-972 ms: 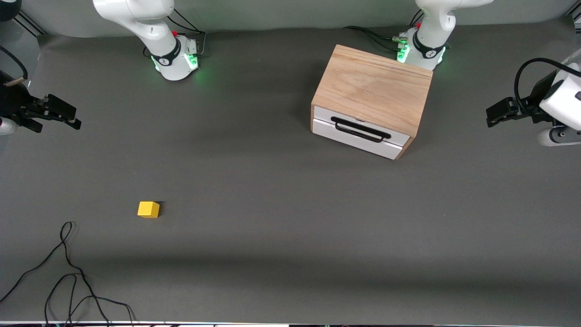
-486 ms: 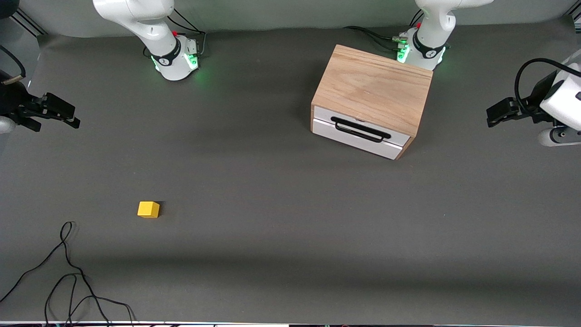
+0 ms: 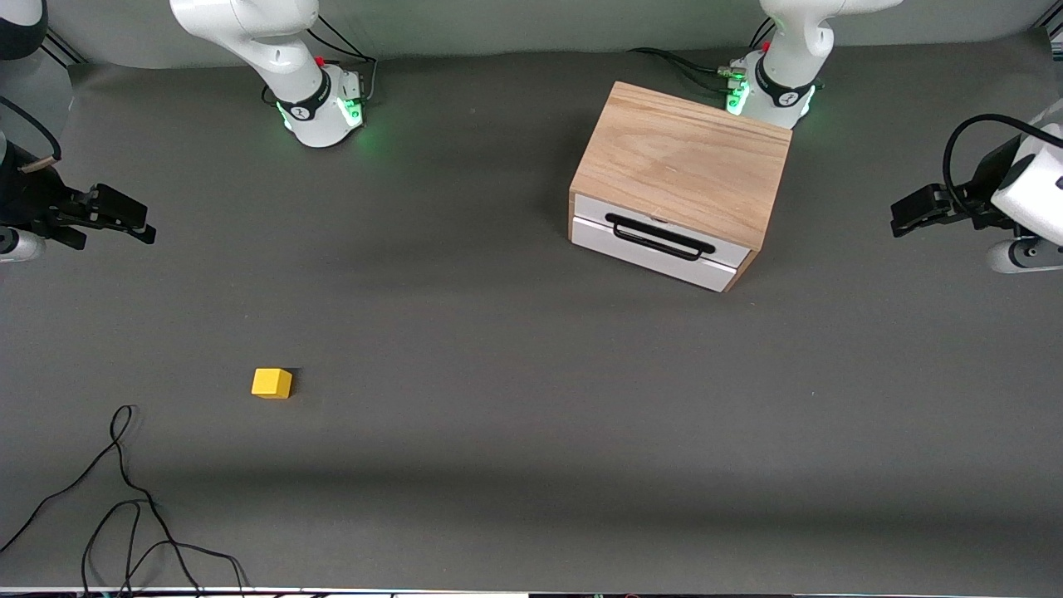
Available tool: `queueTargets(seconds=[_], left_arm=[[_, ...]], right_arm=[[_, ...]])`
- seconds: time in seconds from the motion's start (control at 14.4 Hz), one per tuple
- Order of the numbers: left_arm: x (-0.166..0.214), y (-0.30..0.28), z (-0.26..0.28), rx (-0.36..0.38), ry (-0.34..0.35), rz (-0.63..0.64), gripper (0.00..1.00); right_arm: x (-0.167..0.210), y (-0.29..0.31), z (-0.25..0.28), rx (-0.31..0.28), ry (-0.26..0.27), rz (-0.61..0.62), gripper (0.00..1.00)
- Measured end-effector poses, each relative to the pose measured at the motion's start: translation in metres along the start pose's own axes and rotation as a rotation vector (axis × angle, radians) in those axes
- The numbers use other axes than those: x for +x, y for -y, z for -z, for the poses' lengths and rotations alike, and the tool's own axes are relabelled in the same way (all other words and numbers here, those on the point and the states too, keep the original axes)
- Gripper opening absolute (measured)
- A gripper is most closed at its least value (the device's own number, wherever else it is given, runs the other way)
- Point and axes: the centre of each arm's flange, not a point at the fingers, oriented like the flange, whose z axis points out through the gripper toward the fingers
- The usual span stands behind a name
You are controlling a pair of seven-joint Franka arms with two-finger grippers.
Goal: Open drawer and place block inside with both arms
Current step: 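Move the left gripper toward the drawer handle while the right gripper approaches the cube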
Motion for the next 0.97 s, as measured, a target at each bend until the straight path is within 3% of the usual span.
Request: queueTargets(seconds=[0.49,0.97], left_arm=[[-0.007,0.0,-0.008,-0.022,-0.008,0.008,1.0],[-0.009,-0.016,-0.012,-0.056,-0.016,0.237,1.0]], right_arm=[[0.012,-0.002,-0.009,-0.002,-0.025,-0.003,1.0],[0.035,-0.005,-0.032,-0.006,-0.04,-0.008,1.0]])
